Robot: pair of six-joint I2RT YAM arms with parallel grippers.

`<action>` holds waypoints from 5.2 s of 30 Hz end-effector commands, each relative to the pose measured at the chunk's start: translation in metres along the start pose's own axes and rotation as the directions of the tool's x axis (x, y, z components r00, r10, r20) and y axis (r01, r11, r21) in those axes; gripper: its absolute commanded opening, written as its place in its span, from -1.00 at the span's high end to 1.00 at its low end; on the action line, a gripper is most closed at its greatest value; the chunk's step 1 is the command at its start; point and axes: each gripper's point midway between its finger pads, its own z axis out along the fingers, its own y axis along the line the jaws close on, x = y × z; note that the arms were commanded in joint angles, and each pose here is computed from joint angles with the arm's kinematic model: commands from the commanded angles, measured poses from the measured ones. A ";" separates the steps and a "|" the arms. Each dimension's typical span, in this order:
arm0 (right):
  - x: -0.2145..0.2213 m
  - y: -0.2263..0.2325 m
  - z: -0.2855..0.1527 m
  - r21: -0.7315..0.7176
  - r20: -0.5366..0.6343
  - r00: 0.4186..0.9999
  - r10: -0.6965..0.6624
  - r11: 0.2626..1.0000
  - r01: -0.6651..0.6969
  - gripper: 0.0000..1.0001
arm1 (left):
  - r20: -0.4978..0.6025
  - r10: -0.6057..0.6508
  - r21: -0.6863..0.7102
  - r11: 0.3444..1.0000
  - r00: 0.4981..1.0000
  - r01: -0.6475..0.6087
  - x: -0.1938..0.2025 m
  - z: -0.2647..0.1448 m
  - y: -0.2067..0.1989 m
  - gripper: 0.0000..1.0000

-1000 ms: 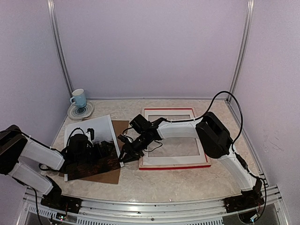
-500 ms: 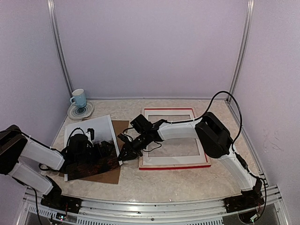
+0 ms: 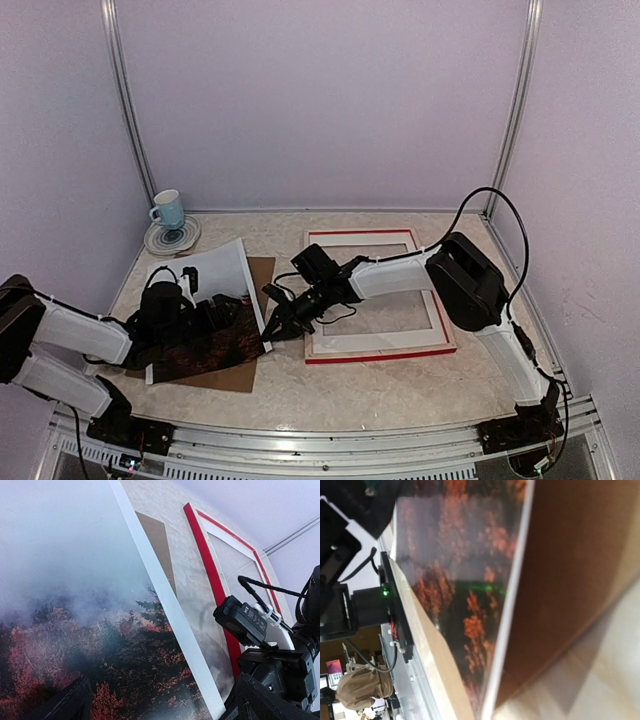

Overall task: Put the photo into the frame
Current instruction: Pick up the photo from the backboard, then pass from the right arm to the left

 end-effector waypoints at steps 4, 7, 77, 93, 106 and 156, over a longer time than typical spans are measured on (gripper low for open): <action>-0.015 0.052 -0.037 -0.082 0.070 0.992 -0.108 0.990 0.114 0.95 | 0.067 0.022 0.040 0.999 0.998 -0.025 -0.023 -0.011 -0.018 -0.98; -0.019 0.060 -0.048 -0.081 0.092 0.988 -0.122 0.988 0.130 0.95 | 0.077 0.031 0.038 0.999 0.997 -0.034 -0.029 -0.012 -0.021 -0.98; -0.006 0.154 -0.198 0.251 0.031 0.663 -0.748 0.648 0.719 0.96 | 0.022 -0.007 0.307 0.952 1.000 0.000 -0.057 0.024 -0.140 -0.98; 0.004 0.176 -0.190 0.170 0.020 0.575 -0.818 0.570 0.804 0.95 | -0.157 -0.007 0.386 0.920 0.988 0.067 0.000 0.057 -0.144 -0.96; 0.010 0.196 -0.164 0.072 0.018 0.515 -0.857 0.515 0.854 0.94 | -0.079 -0.048 0.362 0.929 0.996 0.074 -0.022 0.042 -0.136 -0.97; 0.008 0.171 -0.118 -0.015 -0.028 0.535 -0.845 0.535 0.845 0.92 | 0.144 -0.081 0.414 0.910 0.986 0.015 -0.151 0.011 -0.170 -0.98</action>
